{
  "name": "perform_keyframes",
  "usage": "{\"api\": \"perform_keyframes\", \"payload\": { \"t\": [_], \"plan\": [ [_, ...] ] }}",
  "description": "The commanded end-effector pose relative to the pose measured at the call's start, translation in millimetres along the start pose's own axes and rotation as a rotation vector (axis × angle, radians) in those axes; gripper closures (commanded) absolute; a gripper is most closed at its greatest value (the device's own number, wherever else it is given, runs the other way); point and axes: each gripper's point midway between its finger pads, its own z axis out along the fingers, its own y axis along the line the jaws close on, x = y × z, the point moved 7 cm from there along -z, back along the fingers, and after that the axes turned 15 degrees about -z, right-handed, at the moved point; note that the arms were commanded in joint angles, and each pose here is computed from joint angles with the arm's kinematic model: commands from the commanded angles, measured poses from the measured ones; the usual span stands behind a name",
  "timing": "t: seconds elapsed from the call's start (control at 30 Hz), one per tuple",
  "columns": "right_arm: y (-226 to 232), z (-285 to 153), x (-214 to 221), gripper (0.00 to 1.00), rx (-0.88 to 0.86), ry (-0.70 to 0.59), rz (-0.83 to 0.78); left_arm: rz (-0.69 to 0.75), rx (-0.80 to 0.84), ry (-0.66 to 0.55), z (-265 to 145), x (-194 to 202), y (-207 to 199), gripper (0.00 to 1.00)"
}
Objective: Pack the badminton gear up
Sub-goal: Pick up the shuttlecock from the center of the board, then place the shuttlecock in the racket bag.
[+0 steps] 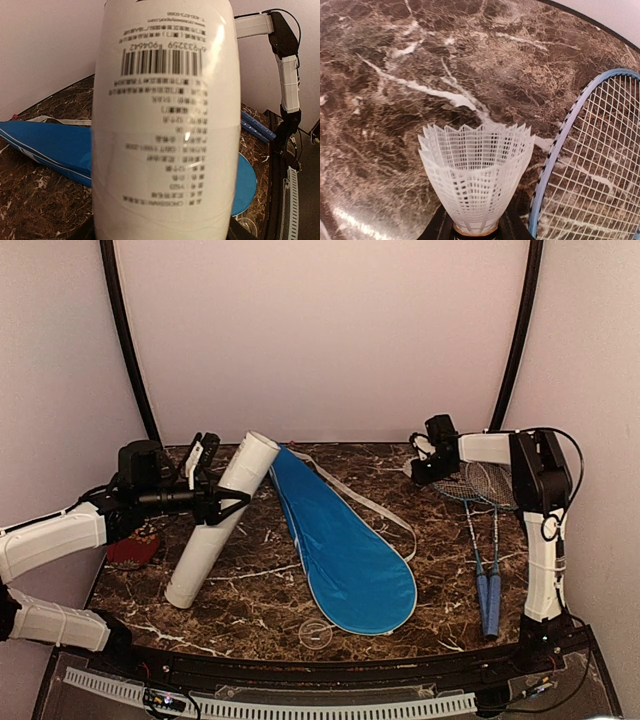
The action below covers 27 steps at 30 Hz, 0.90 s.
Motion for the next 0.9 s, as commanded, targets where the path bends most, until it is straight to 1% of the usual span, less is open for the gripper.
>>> {"api": "perform_keyframes", "payload": {
  "t": [0.0, 0.13, 0.23, 0.37, 0.4, 0.47, 0.57, 0.73, 0.87],
  "plan": [
    [13.2, -69.2, -30.3, 0.74, -0.06, -0.153, 0.01, 0.061, 0.034, -0.059, -7.2, -20.9, -10.9, 0.37],
    [59.6, -113.0, -23.5, 0.74, -0.16, -0.206, -0.043, 0.073, 0.039, -0.065, -9.8, -22.3, -13.6, 0.36],
    [110.5, -147.7, -12.7, 0.73, -0.267, -0.246, -0.142, 0.08, 0.04, -0.07, -11.9, -23.0, -15.1, 0.36],
    [170.9, -170.9, 12.9, 0.73, -0.379, -0.231, -0.212, 0.088, 0.044, -0.075, -13.6, -23.8, -17.0, 0.36],
    [185.0, -167.1, 27.8, 0.73, -0.406, -0.193, -0.224, 0.089, 0.044, -0.074, -13.5, -23.9, -17.2, 0.36],
    [206.0, -176.2, 40.6, 0.73, -0.442, -0.182, -0.241, 0.091, 0.045, -0.075, -14.1, -23.8, -17.8, 0.36],
    [230.5, -175.4, 61.8, 0.73, -0.473, -0.14, -0.26, 0.094, 0.043, -0.078, -15.2, -24.1, -18.4, 0.36],
    [258.2, -171.6, 88.0, 0.73, -0.522, -0.105, -0.265, 0.1, 0.039, -0.075, -15.4, -22.9, -18.0, 0.36],
    [270.1, -173.4, 98.5, 0.73, -0.562, -0.073, -0.253, 0.113, 0.038, -0.053, -14.2, -19.5, -16.5, 0.36]
  ]
}}
